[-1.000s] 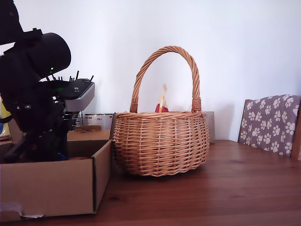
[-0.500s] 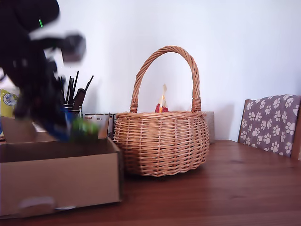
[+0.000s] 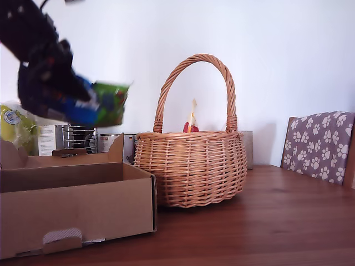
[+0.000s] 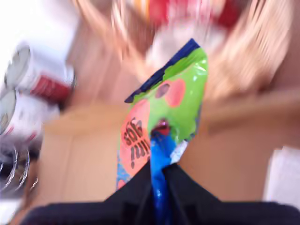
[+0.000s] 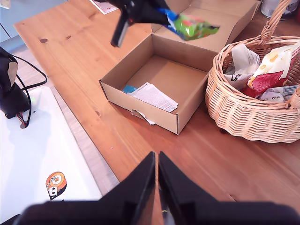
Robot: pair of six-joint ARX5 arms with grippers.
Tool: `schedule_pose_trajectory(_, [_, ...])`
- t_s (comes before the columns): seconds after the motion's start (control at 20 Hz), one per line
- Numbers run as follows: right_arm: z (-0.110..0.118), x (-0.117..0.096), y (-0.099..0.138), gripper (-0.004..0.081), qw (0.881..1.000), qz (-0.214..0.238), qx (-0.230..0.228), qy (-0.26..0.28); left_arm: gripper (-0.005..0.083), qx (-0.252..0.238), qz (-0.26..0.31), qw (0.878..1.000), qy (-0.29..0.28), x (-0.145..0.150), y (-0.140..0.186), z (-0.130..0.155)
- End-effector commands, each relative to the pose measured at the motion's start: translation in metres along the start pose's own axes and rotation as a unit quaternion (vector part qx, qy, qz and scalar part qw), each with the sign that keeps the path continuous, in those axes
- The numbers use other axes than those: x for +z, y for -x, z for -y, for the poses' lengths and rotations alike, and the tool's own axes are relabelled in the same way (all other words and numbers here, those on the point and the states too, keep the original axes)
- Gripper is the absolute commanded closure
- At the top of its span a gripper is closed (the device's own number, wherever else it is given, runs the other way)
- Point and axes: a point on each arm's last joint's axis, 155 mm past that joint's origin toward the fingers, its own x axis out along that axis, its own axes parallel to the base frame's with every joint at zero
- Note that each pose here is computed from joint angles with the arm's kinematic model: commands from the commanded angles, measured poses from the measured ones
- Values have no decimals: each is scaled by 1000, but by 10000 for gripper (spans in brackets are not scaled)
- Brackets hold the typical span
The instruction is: Move the bags of Easter eggs from the cardboard box on the left into the woven basket on the right side.
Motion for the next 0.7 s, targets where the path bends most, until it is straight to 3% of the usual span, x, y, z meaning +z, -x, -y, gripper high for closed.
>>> schedule_pose_trajectory(0.0, [0, 1, 0, 783, 1000, 2, 1, 2, 798, -20, 47, 998, 33, 23, 2, 11])
schedule_pose_trajectory(0.25, [0, 1, 0, 783, 1000, 2, 1, 2, 798, -47, 146, 983, 96, 82, -3, 26])
schedule_pose_trajectory(0.65, [0, 0, -3, 783, 1000, -3, 1, 0, 798, -3, 201, 974, 101, 107, -55, 13])
